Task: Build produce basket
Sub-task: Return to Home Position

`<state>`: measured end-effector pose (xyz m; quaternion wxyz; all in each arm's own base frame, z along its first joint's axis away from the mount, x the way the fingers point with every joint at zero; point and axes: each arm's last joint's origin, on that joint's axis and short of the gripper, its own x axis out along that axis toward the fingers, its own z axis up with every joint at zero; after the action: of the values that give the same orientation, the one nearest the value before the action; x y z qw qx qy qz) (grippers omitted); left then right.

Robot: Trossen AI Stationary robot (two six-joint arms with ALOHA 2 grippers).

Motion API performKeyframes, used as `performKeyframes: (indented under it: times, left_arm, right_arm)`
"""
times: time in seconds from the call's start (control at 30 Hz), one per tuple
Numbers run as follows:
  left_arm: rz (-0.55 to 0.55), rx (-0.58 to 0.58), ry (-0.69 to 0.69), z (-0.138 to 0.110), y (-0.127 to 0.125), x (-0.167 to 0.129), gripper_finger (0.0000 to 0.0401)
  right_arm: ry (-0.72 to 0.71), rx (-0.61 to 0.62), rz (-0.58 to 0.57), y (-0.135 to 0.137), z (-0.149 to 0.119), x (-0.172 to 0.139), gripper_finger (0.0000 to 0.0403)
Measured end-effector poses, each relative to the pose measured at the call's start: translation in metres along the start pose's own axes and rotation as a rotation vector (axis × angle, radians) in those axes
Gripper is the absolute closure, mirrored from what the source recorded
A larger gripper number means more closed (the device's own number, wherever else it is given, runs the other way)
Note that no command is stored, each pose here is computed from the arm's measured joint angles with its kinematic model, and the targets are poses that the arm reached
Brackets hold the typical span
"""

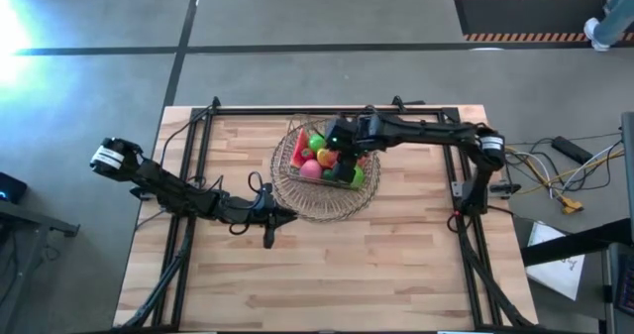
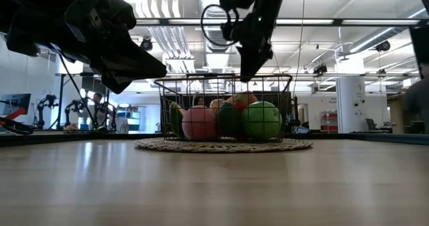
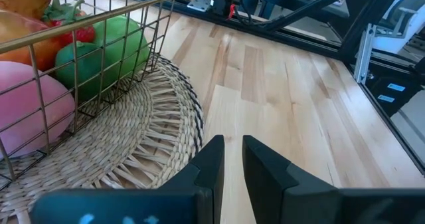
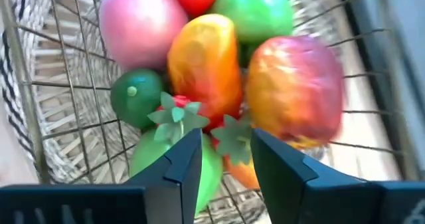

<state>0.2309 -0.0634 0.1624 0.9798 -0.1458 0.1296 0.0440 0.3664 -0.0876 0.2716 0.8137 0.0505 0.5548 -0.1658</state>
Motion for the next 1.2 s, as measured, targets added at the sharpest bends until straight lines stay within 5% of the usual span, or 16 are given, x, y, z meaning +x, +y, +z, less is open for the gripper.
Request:
performKeyframes:
  times: [0.33, 0.87, 1.2]
  left_arm:
    - [-0.001, -0.001, 0.002, 0.0, 0.0, 0.0, 0.0363]
    - [-0.005, 0.001, 0.003, -0.001, -0.001, 0.0, 0.0363]
    - [0.063, -0.031, -0.046, 0.002, 0.0, 0.0, 0.0363]
  right_arm:
    - [-0.167, -0.065, -0.16, 0.032, -0.047, -0.061, 0.0296]
    - [-0.402, -0.146, 0.328, 0.076, -0.221, -0.045, 0.0335]
    - [-0.903, -0.191, 0.507, 0.058, -0.262, -0.025, 0.0362]
